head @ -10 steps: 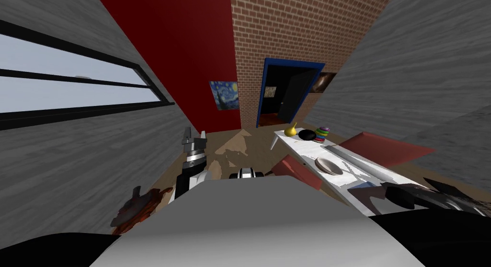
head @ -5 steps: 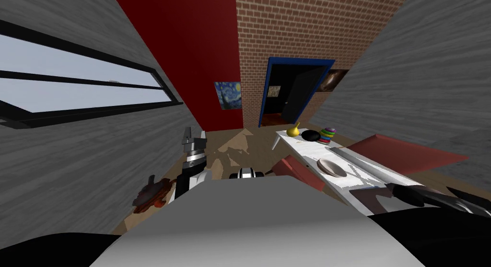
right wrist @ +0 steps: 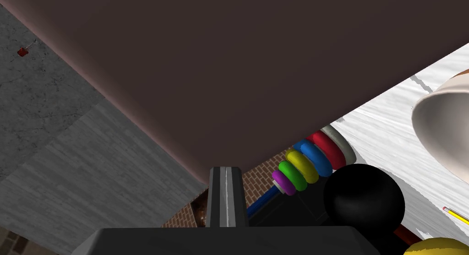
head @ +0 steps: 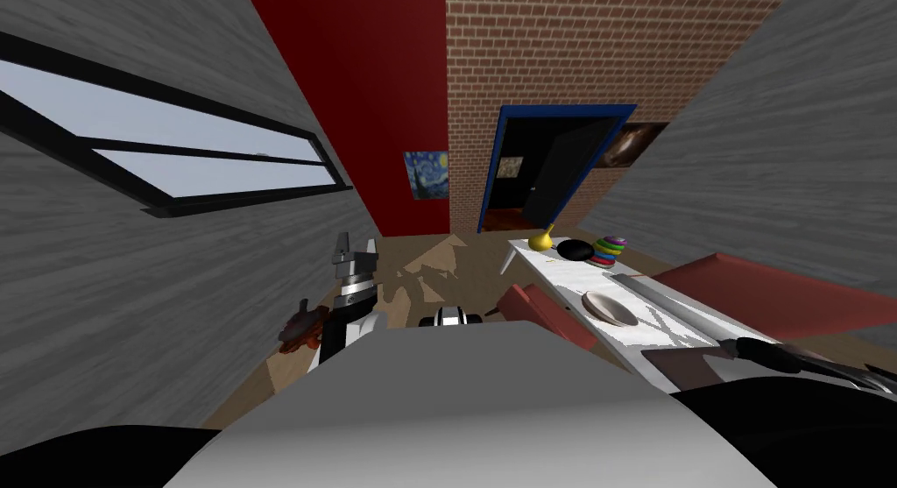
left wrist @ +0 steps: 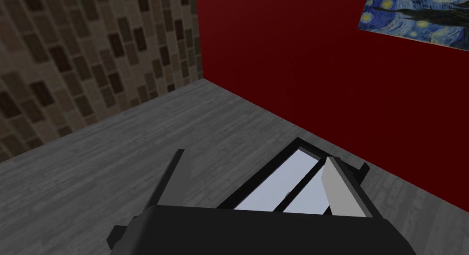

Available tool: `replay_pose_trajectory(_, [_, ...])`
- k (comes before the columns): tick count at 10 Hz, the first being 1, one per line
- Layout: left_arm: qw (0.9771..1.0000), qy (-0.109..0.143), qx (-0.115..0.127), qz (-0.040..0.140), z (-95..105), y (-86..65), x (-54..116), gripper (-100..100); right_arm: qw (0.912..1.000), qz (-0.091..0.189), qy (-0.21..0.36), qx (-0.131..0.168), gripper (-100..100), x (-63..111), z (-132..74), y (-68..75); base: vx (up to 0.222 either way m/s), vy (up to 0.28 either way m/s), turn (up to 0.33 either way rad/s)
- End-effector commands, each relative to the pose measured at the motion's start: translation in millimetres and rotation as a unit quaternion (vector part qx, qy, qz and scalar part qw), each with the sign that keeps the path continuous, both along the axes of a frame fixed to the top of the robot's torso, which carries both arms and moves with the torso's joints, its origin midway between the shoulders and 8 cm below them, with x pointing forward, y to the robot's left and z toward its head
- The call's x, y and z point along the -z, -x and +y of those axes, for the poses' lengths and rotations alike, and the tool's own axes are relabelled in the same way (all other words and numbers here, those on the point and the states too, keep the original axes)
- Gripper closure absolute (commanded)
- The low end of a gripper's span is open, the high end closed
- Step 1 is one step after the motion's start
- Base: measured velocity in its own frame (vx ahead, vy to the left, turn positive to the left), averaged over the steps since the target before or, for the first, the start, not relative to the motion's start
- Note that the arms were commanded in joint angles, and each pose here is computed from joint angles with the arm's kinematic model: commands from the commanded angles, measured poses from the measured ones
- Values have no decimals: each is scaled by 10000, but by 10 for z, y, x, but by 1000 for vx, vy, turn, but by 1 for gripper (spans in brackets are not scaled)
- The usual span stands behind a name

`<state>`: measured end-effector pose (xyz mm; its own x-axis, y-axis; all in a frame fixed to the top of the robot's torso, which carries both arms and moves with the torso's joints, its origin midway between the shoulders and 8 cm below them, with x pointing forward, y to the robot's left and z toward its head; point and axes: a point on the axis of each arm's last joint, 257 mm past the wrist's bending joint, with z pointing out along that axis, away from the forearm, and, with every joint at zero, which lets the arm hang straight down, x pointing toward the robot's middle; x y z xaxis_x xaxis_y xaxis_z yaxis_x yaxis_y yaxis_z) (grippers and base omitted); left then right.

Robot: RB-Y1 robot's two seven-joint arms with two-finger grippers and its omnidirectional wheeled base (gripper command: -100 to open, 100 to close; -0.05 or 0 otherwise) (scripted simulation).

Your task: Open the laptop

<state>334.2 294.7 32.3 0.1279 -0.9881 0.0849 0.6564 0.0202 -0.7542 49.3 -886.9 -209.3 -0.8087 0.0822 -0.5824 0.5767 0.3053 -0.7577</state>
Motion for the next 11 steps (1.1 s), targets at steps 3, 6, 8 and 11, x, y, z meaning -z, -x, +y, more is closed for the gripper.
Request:
replay_pose_trajectory(3, [10000,0,0,0,0,0,0,0,9990,32,-310,331,100,-24,-110,124,-76,-11,135])
replay_pose_trajectory(6, [10000,0,0,0,0,0,0,0,9971,89,-513,564,100,-27,-155,232,-89,-8,132])
replay_pose_trajectory(8, [10000,0,-1,1,1,0,1,0,9943,253,-658,796,100,-1,-177,392,-75,0,104])
replay_pose_trajectory(11, [10000,0,0,0,0,0,0,0,9902,297,-829,1088,100,-94,-224,498,-124,-10,171])
